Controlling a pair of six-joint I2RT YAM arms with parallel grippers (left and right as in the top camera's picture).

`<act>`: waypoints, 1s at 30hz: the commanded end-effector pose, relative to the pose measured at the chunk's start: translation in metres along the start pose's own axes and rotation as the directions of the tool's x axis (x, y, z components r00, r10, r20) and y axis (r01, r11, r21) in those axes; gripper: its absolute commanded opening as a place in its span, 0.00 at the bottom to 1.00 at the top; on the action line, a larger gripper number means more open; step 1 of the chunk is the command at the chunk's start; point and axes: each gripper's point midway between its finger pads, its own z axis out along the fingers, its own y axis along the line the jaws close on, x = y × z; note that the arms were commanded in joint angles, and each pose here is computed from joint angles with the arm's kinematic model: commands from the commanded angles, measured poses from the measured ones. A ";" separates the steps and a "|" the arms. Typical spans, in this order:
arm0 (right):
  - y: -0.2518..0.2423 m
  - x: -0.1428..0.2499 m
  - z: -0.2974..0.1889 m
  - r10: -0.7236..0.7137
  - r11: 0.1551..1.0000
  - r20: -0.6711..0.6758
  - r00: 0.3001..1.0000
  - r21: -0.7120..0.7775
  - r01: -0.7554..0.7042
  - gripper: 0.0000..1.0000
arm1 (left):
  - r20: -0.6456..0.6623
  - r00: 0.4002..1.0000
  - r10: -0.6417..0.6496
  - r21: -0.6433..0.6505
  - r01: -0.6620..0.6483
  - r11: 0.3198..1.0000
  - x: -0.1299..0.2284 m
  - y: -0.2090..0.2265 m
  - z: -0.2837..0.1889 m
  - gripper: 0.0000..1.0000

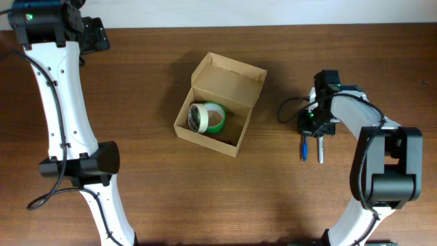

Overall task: Pack container
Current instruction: 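Grasp the blue pen with the right gripper and lift it, then carry the blue pen left and lower it into the box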

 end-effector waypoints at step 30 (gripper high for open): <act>0.261 0.034 -0.301 -0.737 0.603 0.496 0.460 0.174 0.778 0.04 | 0.011 1.000 0.002 -0.014 -0.002 1.000 -0.001 0.006 -0.005 1.00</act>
